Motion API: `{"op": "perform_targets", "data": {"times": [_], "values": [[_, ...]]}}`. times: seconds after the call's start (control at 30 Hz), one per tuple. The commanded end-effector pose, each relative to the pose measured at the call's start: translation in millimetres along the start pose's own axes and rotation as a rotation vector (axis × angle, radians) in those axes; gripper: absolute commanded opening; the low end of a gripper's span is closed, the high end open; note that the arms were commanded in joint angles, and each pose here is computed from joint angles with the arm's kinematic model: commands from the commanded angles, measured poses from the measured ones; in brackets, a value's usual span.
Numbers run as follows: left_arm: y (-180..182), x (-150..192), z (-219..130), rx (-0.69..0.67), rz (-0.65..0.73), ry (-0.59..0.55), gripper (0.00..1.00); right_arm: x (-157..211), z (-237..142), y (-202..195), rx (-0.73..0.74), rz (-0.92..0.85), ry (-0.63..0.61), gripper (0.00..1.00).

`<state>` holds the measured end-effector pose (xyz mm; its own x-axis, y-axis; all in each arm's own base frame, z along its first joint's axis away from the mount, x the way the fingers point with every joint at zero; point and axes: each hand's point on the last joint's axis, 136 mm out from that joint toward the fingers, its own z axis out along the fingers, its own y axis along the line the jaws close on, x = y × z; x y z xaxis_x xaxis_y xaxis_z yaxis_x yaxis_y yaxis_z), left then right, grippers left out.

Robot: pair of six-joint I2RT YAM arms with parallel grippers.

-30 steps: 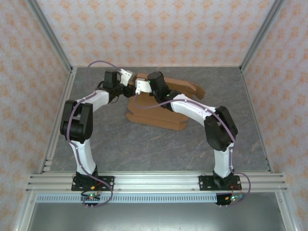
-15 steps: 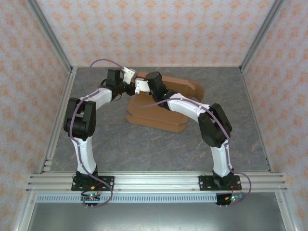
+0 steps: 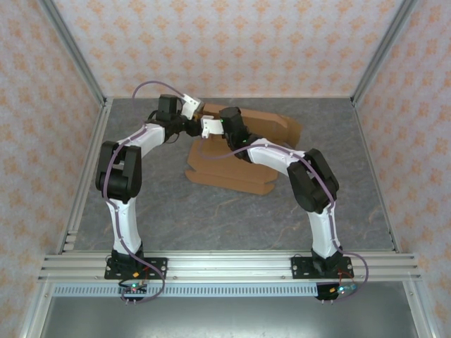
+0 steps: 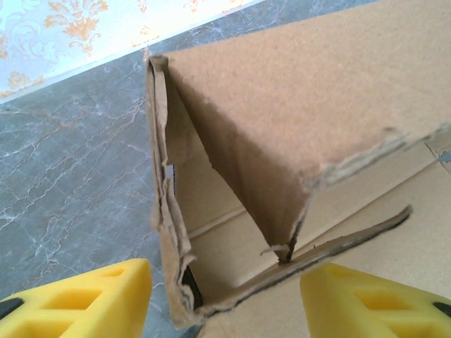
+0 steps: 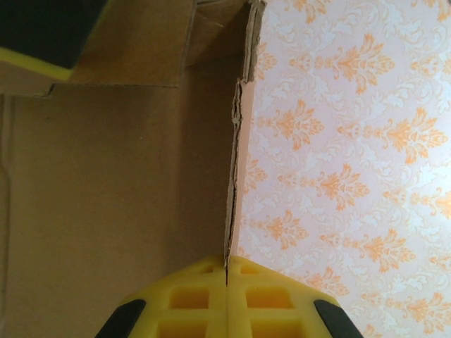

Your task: Fold the paper box

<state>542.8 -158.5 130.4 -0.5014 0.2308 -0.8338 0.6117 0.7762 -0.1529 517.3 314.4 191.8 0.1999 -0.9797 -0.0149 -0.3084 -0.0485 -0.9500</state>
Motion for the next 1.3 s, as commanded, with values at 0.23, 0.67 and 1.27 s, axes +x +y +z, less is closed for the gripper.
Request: {"op": "perform_targets", "data": {"times": [0.23, 0.67, 1.27], "values": [[-6.4, -10.1, 6.6, 0.043, -0.004, -0.020, 0.59, -3.3, 16.3, 25.2, -0.025, -0.039, -0.045, 0.00], [-3.8, -10.9, 11.2, 0.007, -0.024, -0.012, 0.56, -4.5, 21.5, 26.5, -0.045, 0.020, -0.090, 0.00], [19.7, -18.0, 19.6, -0.205, -0.136, -0.152, 0.48, -3.9, 30.0, 21.7, -0.073, 0.076, -0.106, 0.00]]}}
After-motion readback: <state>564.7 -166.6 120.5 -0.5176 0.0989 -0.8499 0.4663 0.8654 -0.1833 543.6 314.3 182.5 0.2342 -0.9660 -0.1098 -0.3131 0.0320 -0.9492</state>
